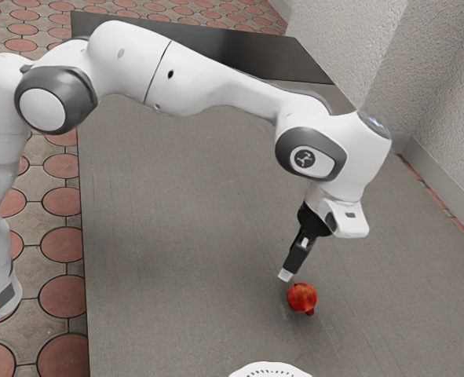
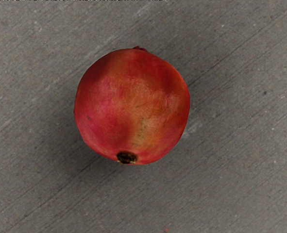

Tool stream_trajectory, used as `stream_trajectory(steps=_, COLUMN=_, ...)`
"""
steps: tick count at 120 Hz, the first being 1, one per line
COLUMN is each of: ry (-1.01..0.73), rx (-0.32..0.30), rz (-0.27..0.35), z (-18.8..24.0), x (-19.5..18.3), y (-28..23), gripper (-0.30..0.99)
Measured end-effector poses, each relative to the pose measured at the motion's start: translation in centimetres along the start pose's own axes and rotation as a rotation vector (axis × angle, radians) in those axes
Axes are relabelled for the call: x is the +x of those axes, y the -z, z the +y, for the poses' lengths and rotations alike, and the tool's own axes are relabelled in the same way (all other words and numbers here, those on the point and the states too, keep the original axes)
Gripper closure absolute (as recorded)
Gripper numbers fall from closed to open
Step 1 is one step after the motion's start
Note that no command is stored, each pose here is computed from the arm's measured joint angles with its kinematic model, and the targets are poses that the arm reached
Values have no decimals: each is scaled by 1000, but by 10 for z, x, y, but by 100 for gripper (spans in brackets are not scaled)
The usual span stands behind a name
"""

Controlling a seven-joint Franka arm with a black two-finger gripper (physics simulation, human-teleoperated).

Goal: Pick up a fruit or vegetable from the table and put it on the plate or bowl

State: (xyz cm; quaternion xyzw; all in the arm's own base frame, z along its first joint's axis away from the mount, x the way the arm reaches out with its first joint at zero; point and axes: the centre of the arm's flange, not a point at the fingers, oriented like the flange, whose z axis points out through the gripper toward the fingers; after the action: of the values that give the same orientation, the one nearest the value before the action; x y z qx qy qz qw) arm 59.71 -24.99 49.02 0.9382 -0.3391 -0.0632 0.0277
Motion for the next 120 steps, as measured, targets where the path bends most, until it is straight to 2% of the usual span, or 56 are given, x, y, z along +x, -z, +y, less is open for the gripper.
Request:
stream_trajectory(steps=43, ry=-96, rx=10, rz=43, z=24, x=18, y=3, gripper=1)
stream_trajectory(steps=120, ry=-141, rx=8, rz=50, z=-10, x=32, y=-19, gripper=1)
